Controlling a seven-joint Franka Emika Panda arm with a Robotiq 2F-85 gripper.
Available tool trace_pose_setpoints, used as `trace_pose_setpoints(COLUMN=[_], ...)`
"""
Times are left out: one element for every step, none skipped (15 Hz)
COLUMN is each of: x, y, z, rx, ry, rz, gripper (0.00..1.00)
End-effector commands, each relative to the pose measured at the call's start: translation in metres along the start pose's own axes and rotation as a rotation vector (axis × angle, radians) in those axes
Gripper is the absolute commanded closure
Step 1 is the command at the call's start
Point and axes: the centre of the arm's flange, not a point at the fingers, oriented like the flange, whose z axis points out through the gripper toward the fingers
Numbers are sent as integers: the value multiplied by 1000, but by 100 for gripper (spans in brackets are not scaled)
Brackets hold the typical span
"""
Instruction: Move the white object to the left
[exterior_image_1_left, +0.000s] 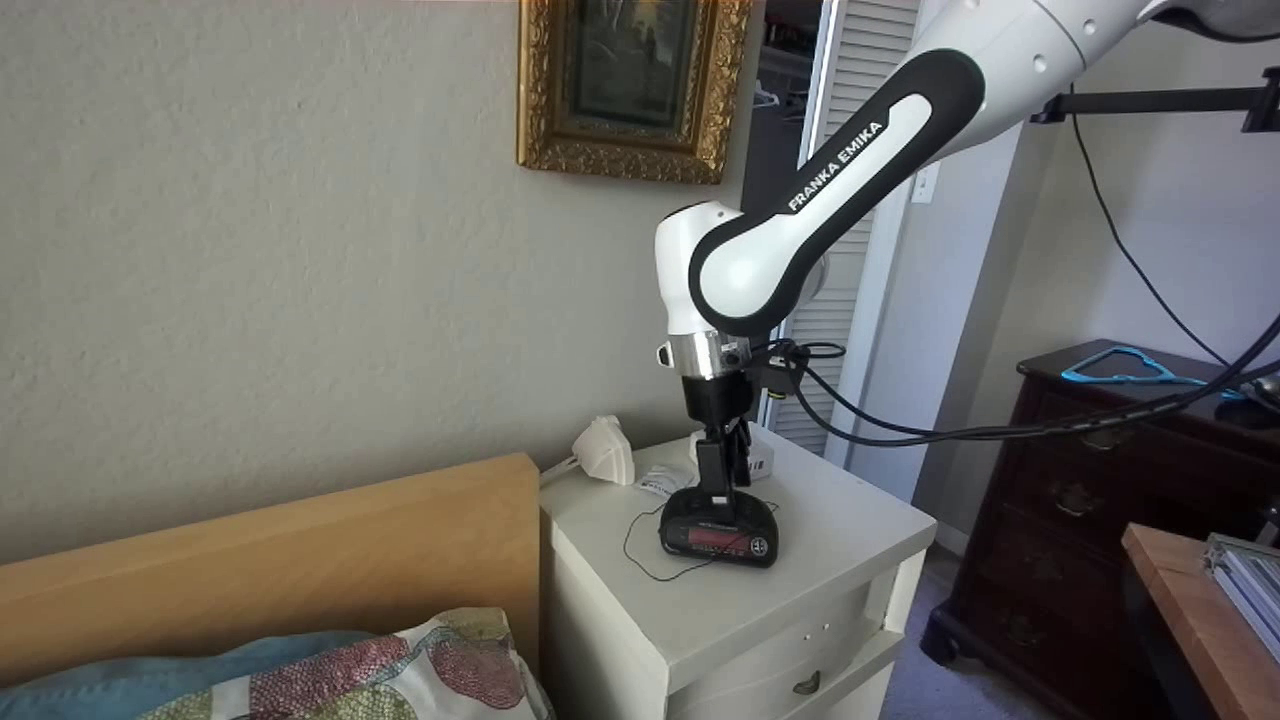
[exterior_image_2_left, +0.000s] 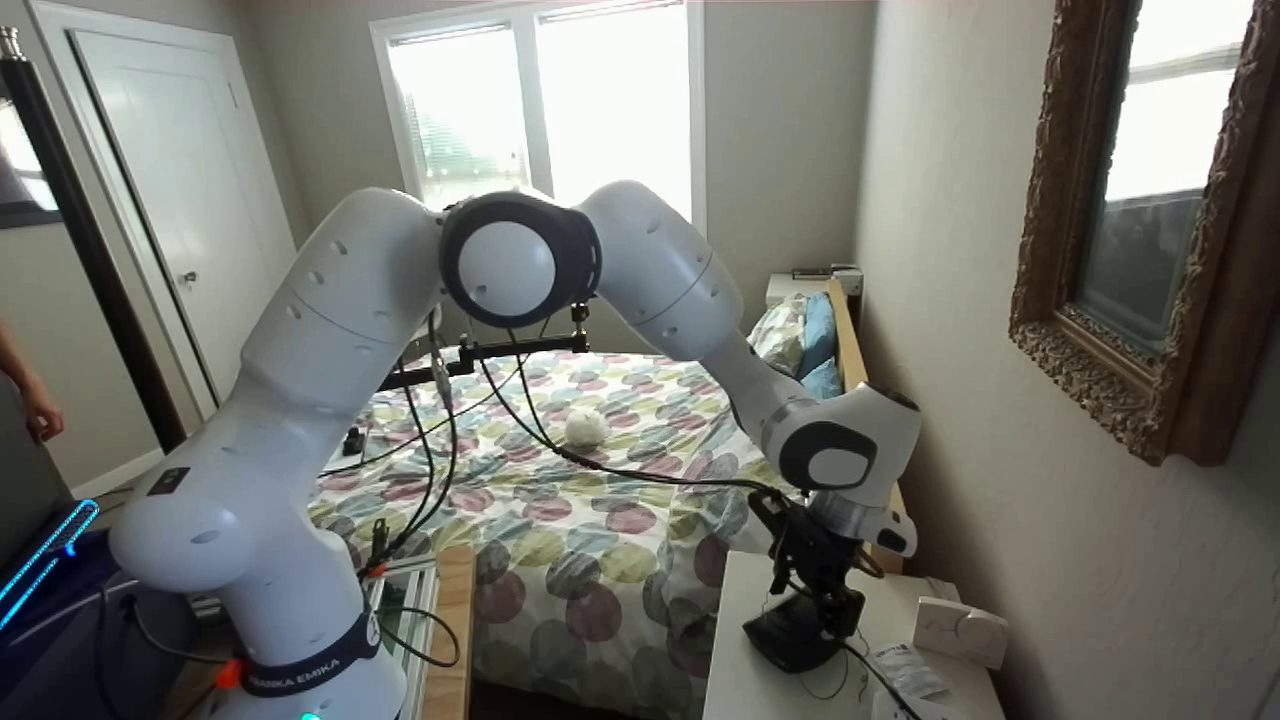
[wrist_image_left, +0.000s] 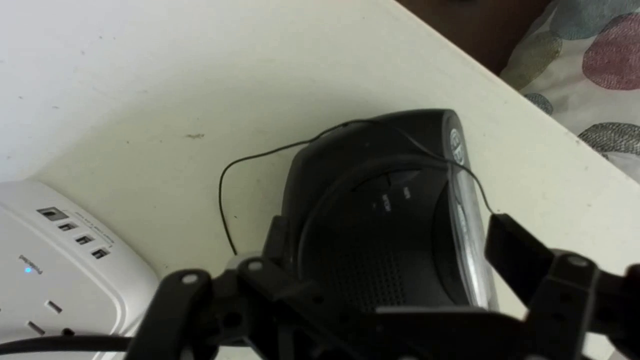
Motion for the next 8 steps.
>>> trace_pose_setpoints(x=[5,4,5,5,5,6,6,6], y=[5,7,8,9,9,10,10,10], z=[9,11,11,11,11,11,10,10], rx=[32,29,28,29,31,36,37,36], ry=[-52,-51,-42,-35,-30,-26,-21,-15], rz=[-105,-130,-149,-162,-177,-184,-177,-158], gripper=[0,0,0,0,0,0,0,0])
